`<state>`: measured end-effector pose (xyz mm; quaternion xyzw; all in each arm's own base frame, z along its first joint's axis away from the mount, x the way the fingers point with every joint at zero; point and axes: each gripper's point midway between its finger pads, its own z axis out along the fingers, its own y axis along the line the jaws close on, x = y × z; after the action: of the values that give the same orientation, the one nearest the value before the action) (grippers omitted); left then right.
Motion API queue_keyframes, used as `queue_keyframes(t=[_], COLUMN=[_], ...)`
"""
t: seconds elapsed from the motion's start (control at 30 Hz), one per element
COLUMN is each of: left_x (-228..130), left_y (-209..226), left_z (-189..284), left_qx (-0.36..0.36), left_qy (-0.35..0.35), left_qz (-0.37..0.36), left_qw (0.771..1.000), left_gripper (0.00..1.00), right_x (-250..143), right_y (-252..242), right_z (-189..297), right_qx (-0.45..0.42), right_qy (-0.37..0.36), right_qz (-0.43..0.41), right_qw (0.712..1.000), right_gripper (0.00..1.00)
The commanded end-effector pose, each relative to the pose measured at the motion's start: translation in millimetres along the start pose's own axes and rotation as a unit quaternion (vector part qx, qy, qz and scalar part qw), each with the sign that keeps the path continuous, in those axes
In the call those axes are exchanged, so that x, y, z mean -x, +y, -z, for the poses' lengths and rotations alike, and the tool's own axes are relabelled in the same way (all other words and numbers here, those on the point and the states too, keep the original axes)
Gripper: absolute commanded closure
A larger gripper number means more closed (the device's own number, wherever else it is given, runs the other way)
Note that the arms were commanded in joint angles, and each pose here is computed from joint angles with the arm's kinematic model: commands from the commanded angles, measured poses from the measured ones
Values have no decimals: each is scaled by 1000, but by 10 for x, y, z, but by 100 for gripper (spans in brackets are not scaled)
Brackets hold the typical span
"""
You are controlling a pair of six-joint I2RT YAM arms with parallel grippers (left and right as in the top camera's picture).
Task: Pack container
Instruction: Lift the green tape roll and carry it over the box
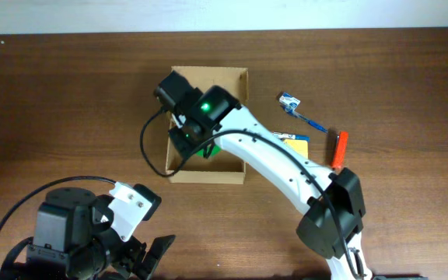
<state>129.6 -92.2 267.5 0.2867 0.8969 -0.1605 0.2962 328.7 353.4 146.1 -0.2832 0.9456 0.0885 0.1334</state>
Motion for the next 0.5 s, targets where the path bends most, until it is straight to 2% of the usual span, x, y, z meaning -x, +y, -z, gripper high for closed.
queue_keyframes(t=[0.0, 0.47], left_x=[31, 32], left_y=[-34, -34], left_z=[28, 28], left_qx=[-7, -7], left_qy=[-7, -8], left_qz=[3, 3], left_qw=[1000, 1000], left_gripper=[0, 0], right_x=[-84, -184], right_y=[70, 364], right_z=[-112, -372], right_qx=[3, 26], right_qy=[12, 8], right_qz=[3, 32], right_qw=[1000, 999], right_gripper=[96, 96])
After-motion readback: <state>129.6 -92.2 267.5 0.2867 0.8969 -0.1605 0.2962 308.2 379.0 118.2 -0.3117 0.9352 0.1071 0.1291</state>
